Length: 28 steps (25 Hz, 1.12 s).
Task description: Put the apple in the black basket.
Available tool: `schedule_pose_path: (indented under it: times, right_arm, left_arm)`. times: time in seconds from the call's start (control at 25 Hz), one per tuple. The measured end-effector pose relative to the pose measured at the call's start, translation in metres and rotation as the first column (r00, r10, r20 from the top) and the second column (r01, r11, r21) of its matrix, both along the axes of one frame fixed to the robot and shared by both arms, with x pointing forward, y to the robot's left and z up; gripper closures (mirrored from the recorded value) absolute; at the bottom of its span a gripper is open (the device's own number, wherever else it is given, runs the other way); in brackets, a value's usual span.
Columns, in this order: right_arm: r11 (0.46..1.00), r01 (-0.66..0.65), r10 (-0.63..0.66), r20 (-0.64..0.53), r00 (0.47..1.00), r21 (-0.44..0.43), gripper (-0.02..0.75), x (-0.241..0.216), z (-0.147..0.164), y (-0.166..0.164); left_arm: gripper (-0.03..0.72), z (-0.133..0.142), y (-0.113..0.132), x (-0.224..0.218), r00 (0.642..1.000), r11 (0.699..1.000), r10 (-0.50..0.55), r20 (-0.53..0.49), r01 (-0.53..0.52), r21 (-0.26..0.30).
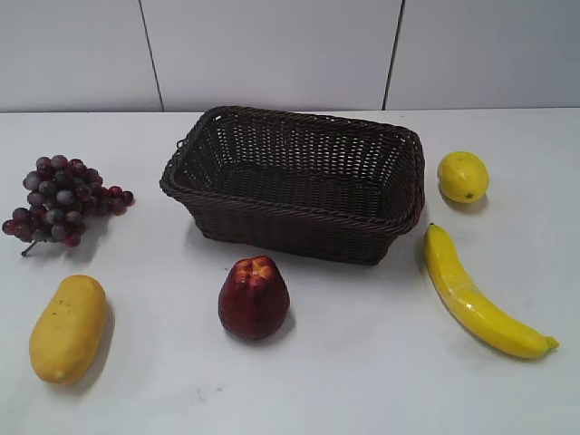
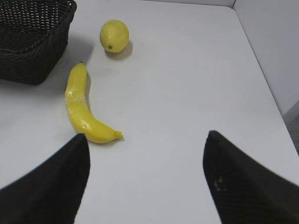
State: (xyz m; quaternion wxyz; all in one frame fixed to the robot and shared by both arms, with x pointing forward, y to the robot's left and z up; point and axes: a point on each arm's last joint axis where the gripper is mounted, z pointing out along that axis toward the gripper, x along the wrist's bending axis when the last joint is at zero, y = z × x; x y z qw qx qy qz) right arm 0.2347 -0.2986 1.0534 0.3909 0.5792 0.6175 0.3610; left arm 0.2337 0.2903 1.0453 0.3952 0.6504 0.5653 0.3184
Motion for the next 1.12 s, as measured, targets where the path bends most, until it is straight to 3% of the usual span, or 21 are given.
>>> schedule_pose_path:
  times: [0.92, 1.12]
  right_arm:
    - [1.000, 0.000, 0.000, 0.000, 1.000, 0.000, 0.168, 0.000, 0.000, 0.000]
    - [1.000, 0.000, 0.000, 0.000, 1.000, 0.000, 0.168, 0.000, 0.000, 0.000]
  left_arm:
    - [0.094, 0.000, 0.000, 0.000, 1.000, 1.000, 0.001, 0.000, -0.001, 0.002]
    - [0.057, 0.022, -0.002, 0.022, 1.000, 0.999, -0.001, 0.029, 0.001, -0.032]
